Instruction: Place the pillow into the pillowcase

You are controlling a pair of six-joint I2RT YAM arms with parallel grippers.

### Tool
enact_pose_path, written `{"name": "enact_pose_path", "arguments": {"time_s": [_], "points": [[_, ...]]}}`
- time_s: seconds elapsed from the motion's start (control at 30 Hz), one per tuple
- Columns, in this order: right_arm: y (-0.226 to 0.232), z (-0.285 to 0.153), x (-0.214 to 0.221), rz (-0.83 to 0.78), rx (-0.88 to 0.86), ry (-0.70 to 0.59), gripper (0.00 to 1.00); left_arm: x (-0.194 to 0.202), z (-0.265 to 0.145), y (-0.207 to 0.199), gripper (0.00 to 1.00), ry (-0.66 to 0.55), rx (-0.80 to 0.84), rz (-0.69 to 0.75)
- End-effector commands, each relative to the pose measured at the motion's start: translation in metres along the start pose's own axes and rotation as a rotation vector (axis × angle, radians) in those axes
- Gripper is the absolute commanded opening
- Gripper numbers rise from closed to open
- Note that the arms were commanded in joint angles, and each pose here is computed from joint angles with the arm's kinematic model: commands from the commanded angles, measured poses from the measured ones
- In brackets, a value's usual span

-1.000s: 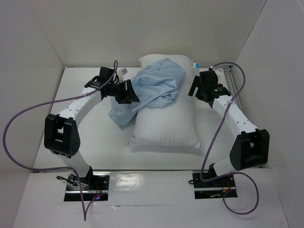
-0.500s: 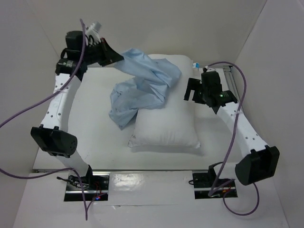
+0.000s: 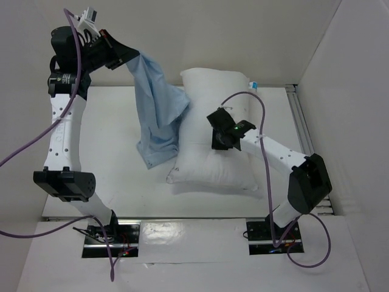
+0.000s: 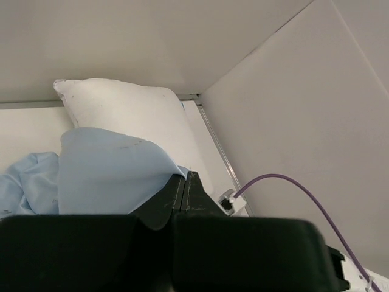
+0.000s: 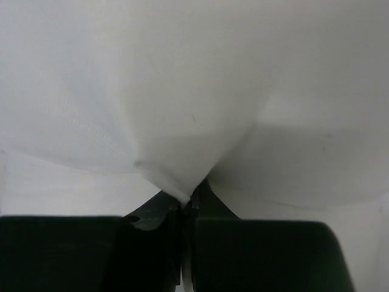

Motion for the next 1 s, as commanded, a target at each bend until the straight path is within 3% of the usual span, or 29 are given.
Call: {"name": "enact_pose_path", "arguments": {"time_s": [0.0,0.2,0.37,0.4,0.47,0.5,0.53,0.67,0.77,0.83,0.93,0.97], "points": [[-0.042,-0.009,-0.007,0.16,0.303,-0.04,0.0,-0.013,-0.017,-0.021,0.0,-0.05,0.078,0.046],[-0.121,-0.068,-0.056,0.297,0.56,-0.21,0.0,-0.019,-0.03,-0.017,0.0,-0.06,0.077,0.071],[-0.143,-0.093,-0.072,0.256,0.598,-0.267,0.0,-0.015,-0.031,-0.01,0.0,-0.052,0.06,0.056],[-0.141,-0.094,-0.076,0.244,0.582,-0.265,0.09,-0.013,-0.029,-0.007,0.0,-0.049,0.057,0.052],[-0.133,-0.094,-0.08,0.223,0.543,-0.262,0.5,-0.012,-0.031,-0.008,0.0,-0.048,0.056,0.051],[-0.122,-0.097,-0.086,0.224,0.467,-0.276,0.82,-0.01,-0.03,-0.005,0.0,-0.042,0.052,0.045],[-0.104,-0.099,-0.087,0.195,0.398,-0.29,0.87,-0.011,-0.033,-0.009,0.0,-0.048,0.056,0.051],[-0.023,-0.109,-0.1,0.142,0.018,-0.43,0.92,-0.008,-0.032,-0.005,0.0,-0.047,0.044,0.044],[0.042,-0.092,-0.087,0.077,-0.215,-0.406,0.92,-0.003,-0.033,-0.003,0.0,-0.033,0.046,0.035],[0.067,-0.07,-0.067,0.073,-0.323,-0.312,0.92,-0.002,-0.034,-0.004,0.0,-0.036,0.048,0.038],[0.097,-0.05,-0.062,0.171,-0.583,-0.292,0.92,0.001,-0.038,-0.004,0.0,-0.055,0.036,0.034],[0.097,-0.034,-0.042,0.181,-0.635,-0.243,0.92,0.002,-0.039,-0.004,0.0,-0.067,0.028,0.026]]}}
Point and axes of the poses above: each gripper's point midway between its finger pads, its own z axis out along the fingers, its own y axis along the line the jaws close on, x = y × z, the point moved 9 cm from there along -z, back along the fingers
